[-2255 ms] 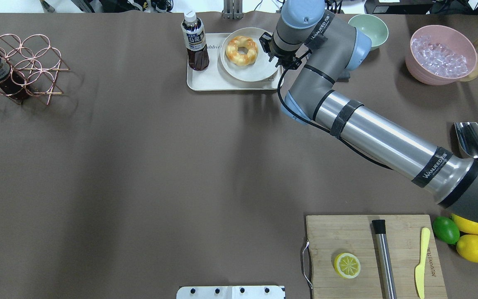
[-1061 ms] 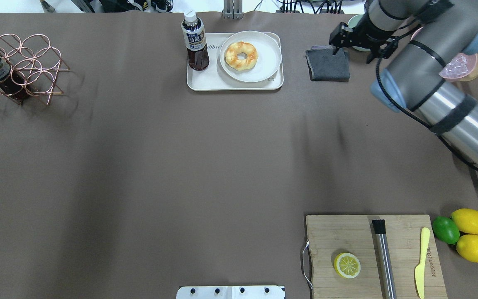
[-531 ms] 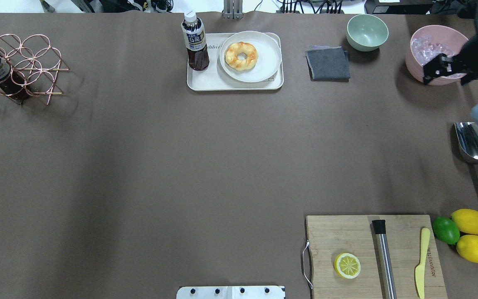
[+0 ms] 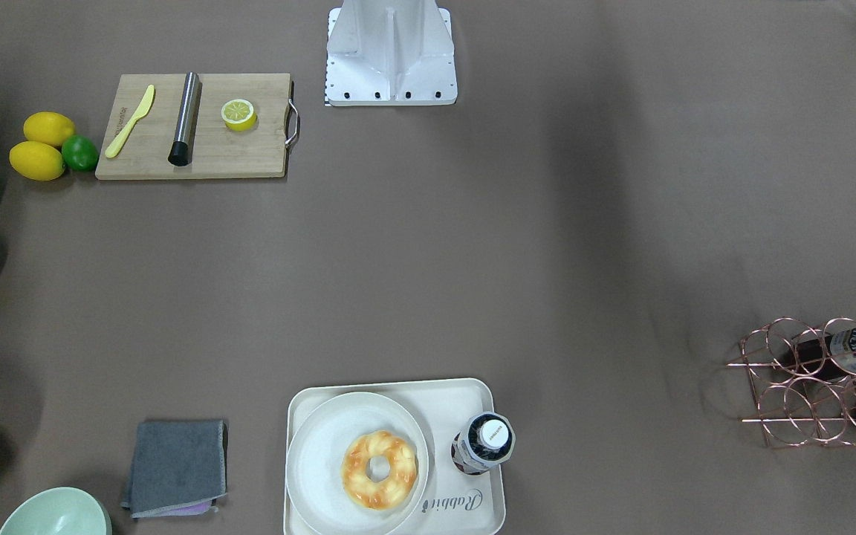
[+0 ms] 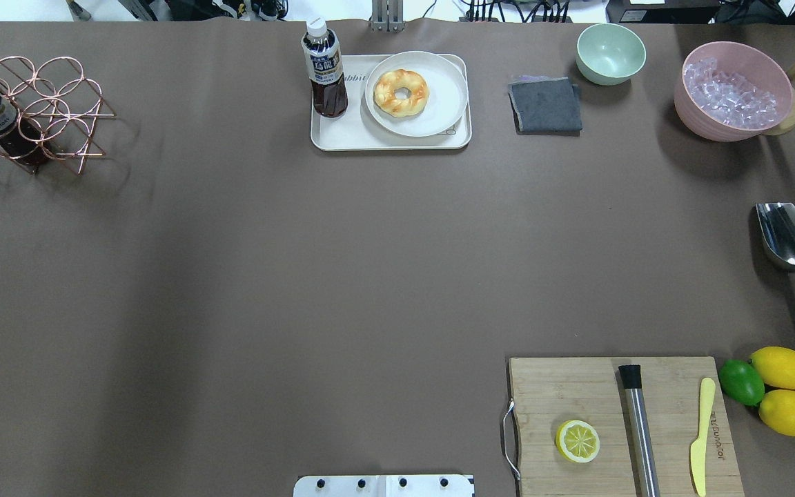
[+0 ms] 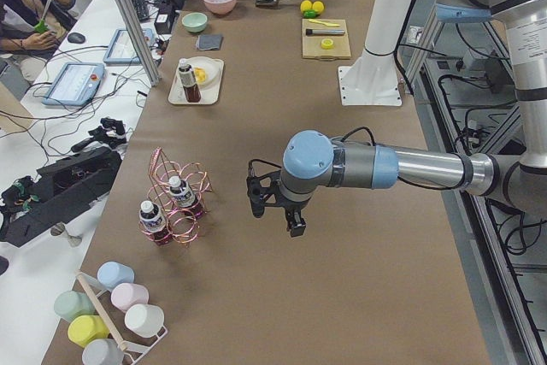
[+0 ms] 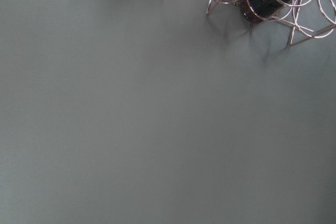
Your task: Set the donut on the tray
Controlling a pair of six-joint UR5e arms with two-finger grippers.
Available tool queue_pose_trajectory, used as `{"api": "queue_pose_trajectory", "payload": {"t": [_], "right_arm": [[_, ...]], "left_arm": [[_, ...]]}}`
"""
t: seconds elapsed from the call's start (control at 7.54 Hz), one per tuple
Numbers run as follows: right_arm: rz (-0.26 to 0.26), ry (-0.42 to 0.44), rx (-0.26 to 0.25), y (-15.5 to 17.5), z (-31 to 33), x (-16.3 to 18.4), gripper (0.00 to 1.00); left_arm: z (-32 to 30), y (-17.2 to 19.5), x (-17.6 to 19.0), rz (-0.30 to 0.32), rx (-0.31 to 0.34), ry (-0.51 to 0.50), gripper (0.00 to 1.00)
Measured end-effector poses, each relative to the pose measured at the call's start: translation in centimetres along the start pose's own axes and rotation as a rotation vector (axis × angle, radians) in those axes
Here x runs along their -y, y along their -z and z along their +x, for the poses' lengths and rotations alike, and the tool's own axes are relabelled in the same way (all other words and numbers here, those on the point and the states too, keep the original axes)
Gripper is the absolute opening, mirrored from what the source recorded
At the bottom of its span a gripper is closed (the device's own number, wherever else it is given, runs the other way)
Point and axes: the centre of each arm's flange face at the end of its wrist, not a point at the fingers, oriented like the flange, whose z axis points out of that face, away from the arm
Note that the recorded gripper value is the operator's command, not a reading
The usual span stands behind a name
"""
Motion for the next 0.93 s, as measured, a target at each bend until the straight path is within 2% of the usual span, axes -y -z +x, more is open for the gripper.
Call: {"api": "queue_pose_trajectory", "payload": {"t": [0.27, 0.93], "right_arm": [[-0.03, -0.044, -0.013, -1.1, 3.2, -3.0, 1.0], [-0.05, -0.073, -0.022, -2.3, 4.6, -4.3, 1.0]], "left_arm": [[0.0, 0.0, 0.0, 0.0, 0.0, -0.001, 0.99], [0.0, 0.0, -0.1, -0.001, 0.0, 0.001, 0.99]]}}
